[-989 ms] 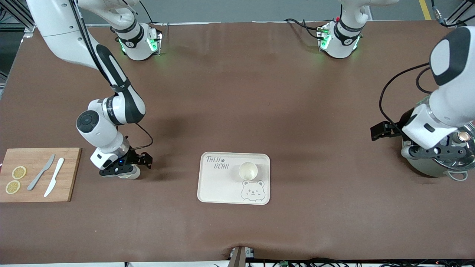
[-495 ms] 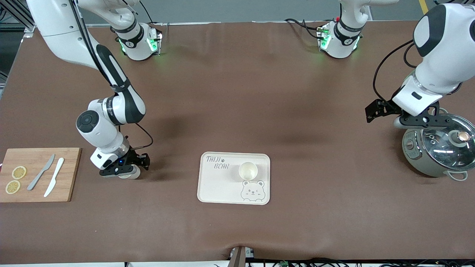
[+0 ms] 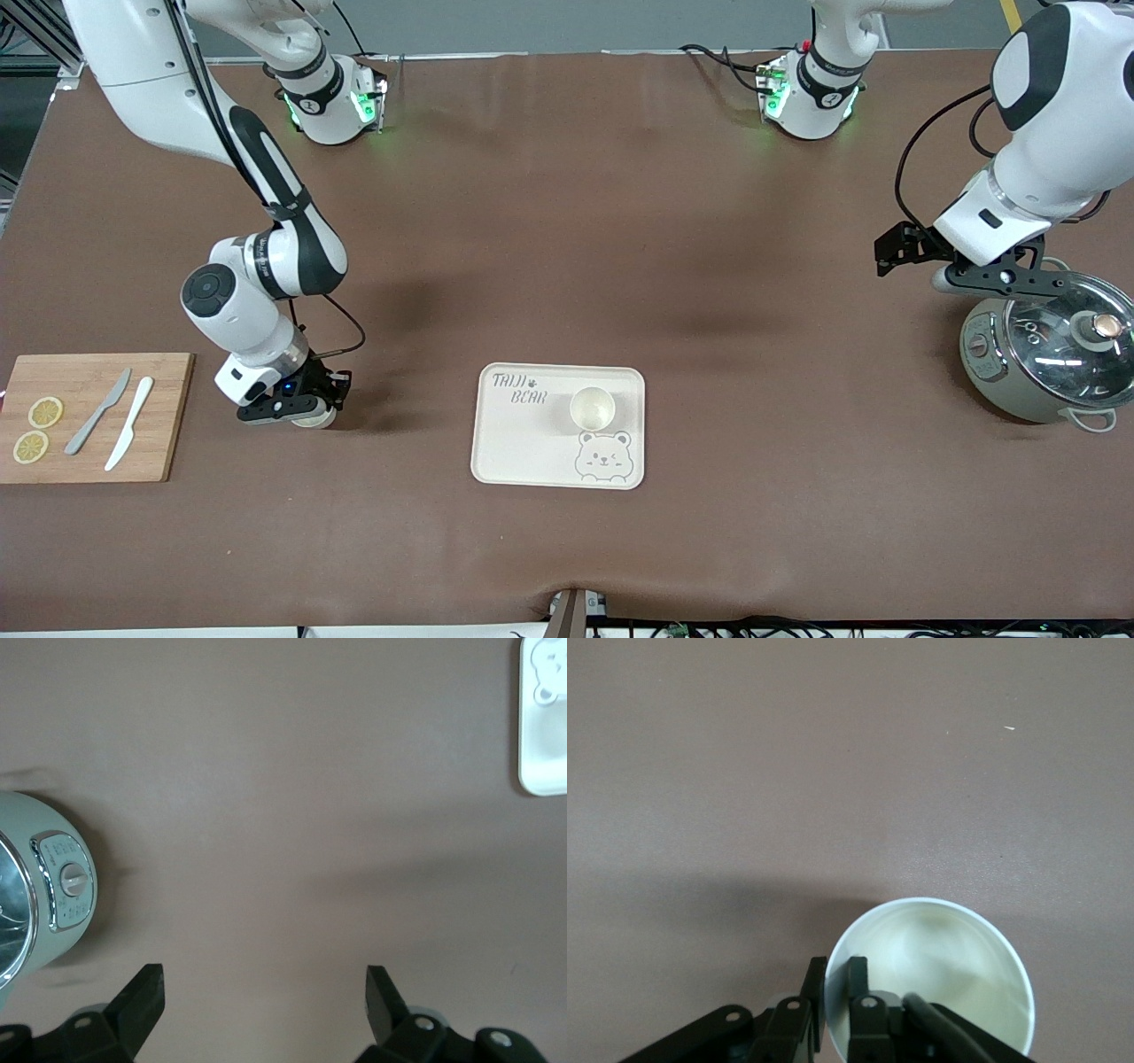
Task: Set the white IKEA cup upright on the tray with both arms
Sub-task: 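Lift the white cup with the right gripper off the table, then carry the cup with the right gripper onto the tray beside the other cup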
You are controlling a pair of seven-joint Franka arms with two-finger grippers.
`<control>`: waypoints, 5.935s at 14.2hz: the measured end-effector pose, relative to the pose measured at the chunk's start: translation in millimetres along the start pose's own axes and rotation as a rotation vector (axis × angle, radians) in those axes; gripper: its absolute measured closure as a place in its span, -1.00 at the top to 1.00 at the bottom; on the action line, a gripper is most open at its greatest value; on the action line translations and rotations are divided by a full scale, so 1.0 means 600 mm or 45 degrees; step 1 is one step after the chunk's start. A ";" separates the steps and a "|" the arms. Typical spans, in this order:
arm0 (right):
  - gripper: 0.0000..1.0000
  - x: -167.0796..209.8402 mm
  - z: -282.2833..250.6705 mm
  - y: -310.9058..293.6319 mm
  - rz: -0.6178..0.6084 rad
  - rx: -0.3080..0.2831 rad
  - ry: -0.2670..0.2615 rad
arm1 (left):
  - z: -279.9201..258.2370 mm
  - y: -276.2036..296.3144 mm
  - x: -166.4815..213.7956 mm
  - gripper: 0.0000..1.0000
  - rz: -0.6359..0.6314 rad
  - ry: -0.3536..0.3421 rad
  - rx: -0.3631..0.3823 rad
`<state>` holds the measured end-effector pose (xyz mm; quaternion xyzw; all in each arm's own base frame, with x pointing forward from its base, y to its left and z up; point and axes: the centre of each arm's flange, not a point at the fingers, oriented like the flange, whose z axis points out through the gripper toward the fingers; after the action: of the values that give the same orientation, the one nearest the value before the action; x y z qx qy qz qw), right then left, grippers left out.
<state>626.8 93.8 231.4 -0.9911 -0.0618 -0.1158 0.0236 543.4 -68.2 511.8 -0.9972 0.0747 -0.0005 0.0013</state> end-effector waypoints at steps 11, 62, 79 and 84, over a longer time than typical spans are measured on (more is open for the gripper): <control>-0.65 -0.001 0.001 0.020 -0.015 -0.012 -0.013 | -0.080 -0.016 -0.006 1.00 -0.019 0.048 0.003; -0.95 0.200 -0.218 -0.307 0.329 0.088 -0.053 | -0.190 -0.039 -0.019 1.00 -0.032 0.033 0.007; -0.95 0.194 -0.172 -0.383 0.442 0.114 -0.048 | -0.191 -0.033 -0.014 1.00 -0.029 0.036 0.007; -0.95 0.172 -0.121 -0.443 0.442 0.130 -0.042 | -0.189 -0.033 -0.002 1.00 -0.027 0.036 0.010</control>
<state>675.7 365.0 334.5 -0.9861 0.1039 -0.0904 0.0926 545.3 -48.7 625.1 -0.9978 0.0642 -0.0148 0.0041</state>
